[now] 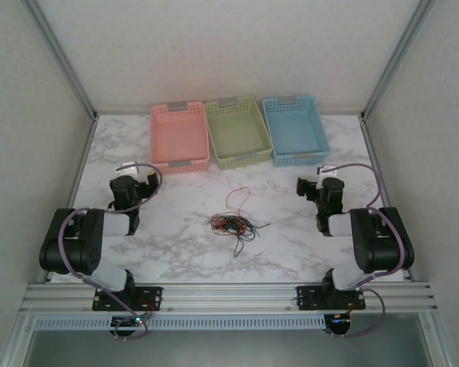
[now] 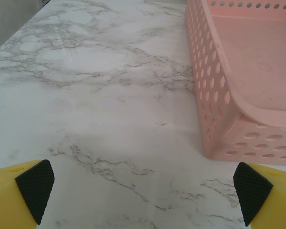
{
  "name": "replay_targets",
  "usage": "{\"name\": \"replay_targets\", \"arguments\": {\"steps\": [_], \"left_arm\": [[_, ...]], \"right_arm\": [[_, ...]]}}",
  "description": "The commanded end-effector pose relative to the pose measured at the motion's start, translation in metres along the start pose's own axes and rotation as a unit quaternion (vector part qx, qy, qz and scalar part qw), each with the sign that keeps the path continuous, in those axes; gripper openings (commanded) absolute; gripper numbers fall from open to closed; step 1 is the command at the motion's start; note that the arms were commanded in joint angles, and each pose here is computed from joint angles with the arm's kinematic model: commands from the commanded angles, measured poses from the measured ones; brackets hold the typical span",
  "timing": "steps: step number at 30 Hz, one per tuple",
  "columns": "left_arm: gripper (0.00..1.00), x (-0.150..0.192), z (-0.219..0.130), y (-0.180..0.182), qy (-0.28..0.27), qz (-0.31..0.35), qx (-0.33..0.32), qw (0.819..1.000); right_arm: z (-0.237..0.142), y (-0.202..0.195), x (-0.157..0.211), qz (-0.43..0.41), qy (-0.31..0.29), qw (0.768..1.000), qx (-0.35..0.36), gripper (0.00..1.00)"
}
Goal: Untangle the cables
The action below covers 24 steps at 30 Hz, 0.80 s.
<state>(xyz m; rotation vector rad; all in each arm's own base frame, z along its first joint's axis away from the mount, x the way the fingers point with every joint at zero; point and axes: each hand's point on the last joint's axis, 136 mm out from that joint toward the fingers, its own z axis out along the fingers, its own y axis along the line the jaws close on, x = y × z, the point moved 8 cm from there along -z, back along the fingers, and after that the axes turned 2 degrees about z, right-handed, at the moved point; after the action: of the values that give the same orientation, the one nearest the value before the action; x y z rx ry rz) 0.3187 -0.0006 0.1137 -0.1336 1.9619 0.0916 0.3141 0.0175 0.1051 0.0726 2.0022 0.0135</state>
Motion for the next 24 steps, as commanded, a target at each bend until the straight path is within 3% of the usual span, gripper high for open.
{"name": "replay_targets", "arguments": {"steps": [1,8,10,12,14,16,19,21,24], "left_arm": [[1.0,-0.008,0.001,0.0,-0.012,-0.01,0.006,1.0],[1.0,-0.008,0.001,0.001,-0.014,-0.011,-0.001,1.0],[1.0,-0.02,-0.006,0.002,-0.025,-0.011,-0.041,0.999],[1.0,-0.04,-0.02,0.001,-0.002,-0.012,-0.065,0.998],[1.0,-0.068,-0.04,0.007,0.015,-0.091,-0.094,0.991],[1.0,-0.088,-0.059,0.0,-0.003,-0.139,-0.042,0.989],[1.0,-0.103,-0.085,0.004,-0.037,-0.258,-0.022,0.965],[1.0,-0.11,-0.098,0.002,-0.023,-0.301,0.007,0.953],[1.0,-0.127,-0.118,-0.013,0.046,-0.293,0.083,0.951]], "right_arm": [[0.002,0.0,-0.01,-0.004,-0.015,1.0,-0.006,0.99],[0.001,-0.001,-0.011,-0.004,-0.015,1.0,-0.009,0.99],[-0.004,0.004,-0.014,-0.017,-0.024,0.999,-0.015,0.98],[-0.017,0.008,-0.023,-0.029,-0.038,0.999,0.006,0.98],[-0.035,0.01,-0.04,-0.011,-0.028,0.999,0.019,0.98],[-0.054,0.013,-0.063,0.032,-0.034,0.999,0.001,0.98],[-0.083,0.018,-0.08,0.096,-0.046,0.993,-0.045,0.98],[-0.1,0.028,-0.09,0.118,-0.035,0.987,-0.107,0.97],[-0.124,0.041,-0.097,0.155,0.016,0.973,-0.171,0.93]]}}
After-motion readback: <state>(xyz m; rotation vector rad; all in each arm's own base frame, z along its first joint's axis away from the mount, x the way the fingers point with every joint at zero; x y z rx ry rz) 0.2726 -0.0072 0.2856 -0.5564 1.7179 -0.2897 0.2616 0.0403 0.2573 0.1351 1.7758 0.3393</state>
